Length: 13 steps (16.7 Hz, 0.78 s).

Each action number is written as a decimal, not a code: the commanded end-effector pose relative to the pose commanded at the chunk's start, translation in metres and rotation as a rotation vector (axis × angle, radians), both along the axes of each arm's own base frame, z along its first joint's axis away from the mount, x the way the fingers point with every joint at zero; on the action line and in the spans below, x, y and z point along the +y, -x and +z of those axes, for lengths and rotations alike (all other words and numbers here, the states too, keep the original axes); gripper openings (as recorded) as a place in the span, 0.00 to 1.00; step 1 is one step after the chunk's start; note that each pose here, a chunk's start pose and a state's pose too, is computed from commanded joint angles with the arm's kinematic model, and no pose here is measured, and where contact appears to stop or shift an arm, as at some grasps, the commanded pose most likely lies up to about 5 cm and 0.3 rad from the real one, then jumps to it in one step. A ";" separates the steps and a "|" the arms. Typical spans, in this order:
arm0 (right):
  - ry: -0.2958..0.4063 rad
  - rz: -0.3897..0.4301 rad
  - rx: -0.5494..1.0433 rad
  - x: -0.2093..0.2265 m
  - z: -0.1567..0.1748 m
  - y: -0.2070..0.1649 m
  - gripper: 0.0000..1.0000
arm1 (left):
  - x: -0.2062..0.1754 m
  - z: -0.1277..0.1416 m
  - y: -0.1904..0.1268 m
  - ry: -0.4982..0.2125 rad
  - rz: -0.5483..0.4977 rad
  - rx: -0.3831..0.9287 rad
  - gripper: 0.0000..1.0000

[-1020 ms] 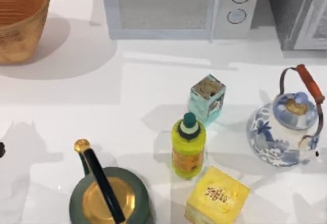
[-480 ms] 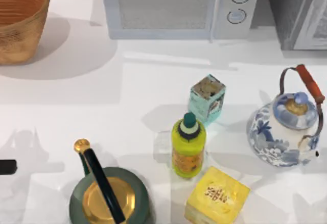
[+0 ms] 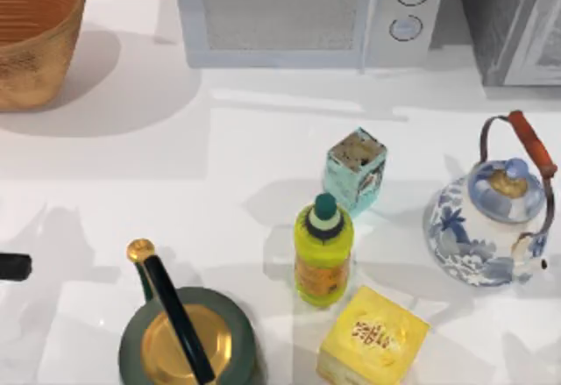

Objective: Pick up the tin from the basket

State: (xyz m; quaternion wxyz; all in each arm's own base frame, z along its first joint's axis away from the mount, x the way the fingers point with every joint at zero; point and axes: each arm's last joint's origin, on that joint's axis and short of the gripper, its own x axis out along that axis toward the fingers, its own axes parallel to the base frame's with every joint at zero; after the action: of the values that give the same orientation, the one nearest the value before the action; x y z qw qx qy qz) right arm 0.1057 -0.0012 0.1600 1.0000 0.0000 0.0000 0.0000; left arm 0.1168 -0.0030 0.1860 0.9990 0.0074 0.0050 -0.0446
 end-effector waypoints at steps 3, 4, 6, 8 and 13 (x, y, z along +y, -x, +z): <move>0.000 0.000 0.000 0.000 0.000 0.000 1.00 | -0.004 0.023 -0.020 -0.013 -0.129 0.006 0.00; 0.000 0.000 0.000 0.000 0.000 0.000 1.00 | -0.006 0.031 -0.030 -0.018 -0.183 0.009 0.00; 0.000 0.000 0.000 0.000 0.000 0.000 1.00 | -0.011 0.043 -0.054 -0.027 -0.305 0.013 0.00; 0.000 0.000 0.000 0.000 0.000 0.000 1.00 | -0.016 0.050 -0.085 -0.036 -0.438 0.016 0.00; 0.000 0.000 0.000 0.000 0.000 0.000 1.00 | -0.029 0.028 -0.171 -0.049 -0.784 0.015 0.00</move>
State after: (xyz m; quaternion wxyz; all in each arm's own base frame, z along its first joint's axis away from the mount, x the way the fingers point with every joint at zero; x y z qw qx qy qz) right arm 0.1057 -0.0012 0.1600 1.0000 0.0000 0.0000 0.0000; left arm 0.2881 -0.0321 0.2144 0.9057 0.0323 0.0104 -0.4227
